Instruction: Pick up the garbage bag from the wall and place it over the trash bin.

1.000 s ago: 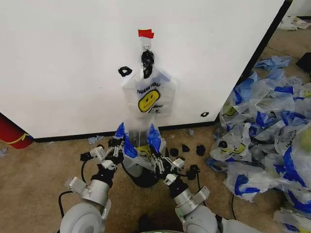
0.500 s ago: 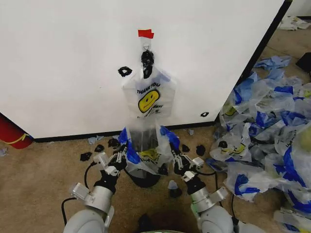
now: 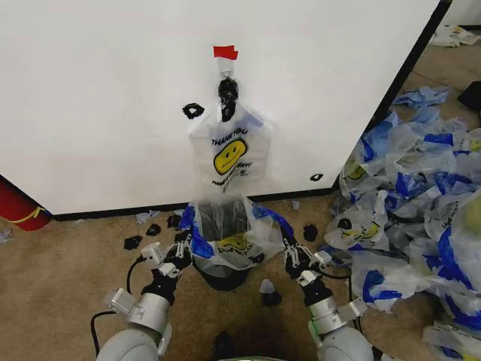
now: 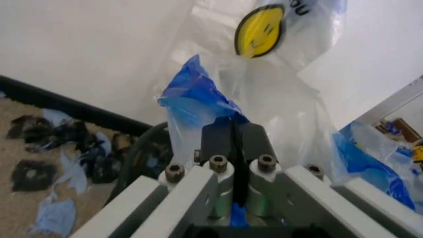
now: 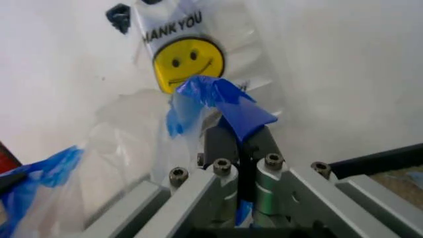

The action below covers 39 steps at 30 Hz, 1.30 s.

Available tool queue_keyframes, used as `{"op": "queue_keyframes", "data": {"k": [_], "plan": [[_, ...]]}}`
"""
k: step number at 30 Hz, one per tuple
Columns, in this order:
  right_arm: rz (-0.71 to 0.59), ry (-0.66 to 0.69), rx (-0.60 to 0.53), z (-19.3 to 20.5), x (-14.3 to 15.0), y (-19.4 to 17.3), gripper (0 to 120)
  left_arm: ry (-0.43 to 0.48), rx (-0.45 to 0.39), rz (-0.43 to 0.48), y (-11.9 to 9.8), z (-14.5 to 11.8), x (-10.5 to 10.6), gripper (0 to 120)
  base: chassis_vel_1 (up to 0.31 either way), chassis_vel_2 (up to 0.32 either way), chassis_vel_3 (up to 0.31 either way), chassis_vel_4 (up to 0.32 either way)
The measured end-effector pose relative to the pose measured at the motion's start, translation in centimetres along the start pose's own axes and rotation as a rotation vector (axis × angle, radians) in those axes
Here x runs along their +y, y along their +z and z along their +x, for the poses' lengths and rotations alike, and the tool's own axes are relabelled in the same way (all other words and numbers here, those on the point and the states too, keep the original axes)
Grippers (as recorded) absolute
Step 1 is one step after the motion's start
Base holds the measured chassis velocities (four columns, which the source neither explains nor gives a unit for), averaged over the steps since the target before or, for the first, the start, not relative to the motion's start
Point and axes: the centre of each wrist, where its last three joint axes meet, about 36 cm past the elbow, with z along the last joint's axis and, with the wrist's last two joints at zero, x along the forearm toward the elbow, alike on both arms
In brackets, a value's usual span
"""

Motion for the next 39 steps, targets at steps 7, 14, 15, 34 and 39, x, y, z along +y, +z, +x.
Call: {"op": "queue_keyframes", "data": {"k": [7,14,15,34,39], "plan": [[-0.004,0.022,0.015,0.9,-0.3,0.8,0,-0.016,0.021,-0.012,0.6,1.4,-0.1,0,0.0,0.0,0.0,0.0],[-0.005,0.04,0.023,1.6,-0.6,1.4,0,-0.027,0.039,-0.026,1.1,2.5,0.0,0,0.0,0.0,0.0,0.0],[-0.006,0.043,0.026,1.8,-0.6,1.5,0,-0.028,0.042,-0.028,1.1,2.7,0.0,0,0.0,0.0,0.0,0.0],[0.002,0.057,0.056,4.1,-1.1,3.2,0,-0.065,0.072,-0.048,3.0,5.1,-0.1,0,0.0,0.0,0.0,0.0],[0.021,0.075,0.077,4.8,-2.2,4.2,0,-0.089,0.083,-0.063,4.2,5.5,0.7,0,0.0,0.0,0.0,0.0]]}}
